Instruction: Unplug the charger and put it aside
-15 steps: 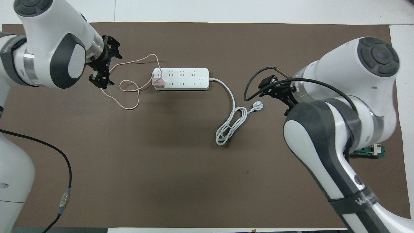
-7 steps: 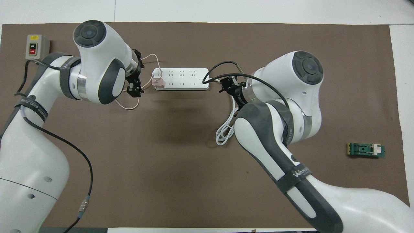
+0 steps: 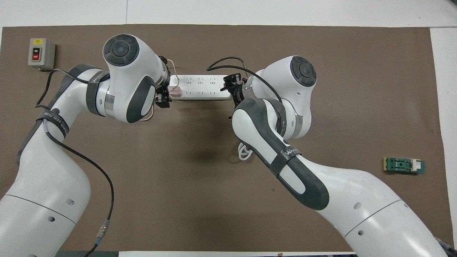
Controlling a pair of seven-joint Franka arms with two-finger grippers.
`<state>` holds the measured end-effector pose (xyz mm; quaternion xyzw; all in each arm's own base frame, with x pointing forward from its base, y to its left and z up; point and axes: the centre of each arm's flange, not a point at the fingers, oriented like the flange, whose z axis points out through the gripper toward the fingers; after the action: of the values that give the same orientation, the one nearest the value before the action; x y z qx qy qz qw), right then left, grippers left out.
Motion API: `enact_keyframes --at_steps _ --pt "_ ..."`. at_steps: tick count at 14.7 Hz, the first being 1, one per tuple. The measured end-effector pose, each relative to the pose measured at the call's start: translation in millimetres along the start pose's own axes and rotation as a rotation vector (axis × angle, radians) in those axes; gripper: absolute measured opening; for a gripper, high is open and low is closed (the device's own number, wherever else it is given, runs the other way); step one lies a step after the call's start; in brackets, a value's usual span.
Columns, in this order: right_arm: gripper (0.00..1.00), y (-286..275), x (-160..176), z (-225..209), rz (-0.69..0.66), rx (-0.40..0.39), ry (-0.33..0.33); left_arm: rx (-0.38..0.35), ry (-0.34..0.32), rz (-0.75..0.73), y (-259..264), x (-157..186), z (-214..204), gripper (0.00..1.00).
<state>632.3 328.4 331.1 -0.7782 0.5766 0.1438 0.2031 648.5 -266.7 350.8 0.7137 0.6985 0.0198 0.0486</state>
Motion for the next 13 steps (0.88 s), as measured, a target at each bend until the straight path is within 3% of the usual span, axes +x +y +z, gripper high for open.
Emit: enact_keyframes --at_steps 2,10,12,13 --pt "1.0 -7.3 -0.3 13.2 0.034 0.004 -0.038 -0.005 -0.001 -0.003 -2.4 2.1 7.6 1.0" --pt "1.0 -48.2 13.3 50.8 0.126 0.018 -0.074 0.009 0.007 0.013 -11.6 -5.8 17.2 0.92" --pt "1.0 -54.1 15.9 56.3 0.126 0.025 -0.077 0.008 0.006 0.016 -12.5 -8.3 17.2 0.88" --pt "1.0 -55.6 17.3 58.1 0.126 0.026 -0.077 0.007 0.006 0.017 -12.9 -9.4 17.1 0.8"
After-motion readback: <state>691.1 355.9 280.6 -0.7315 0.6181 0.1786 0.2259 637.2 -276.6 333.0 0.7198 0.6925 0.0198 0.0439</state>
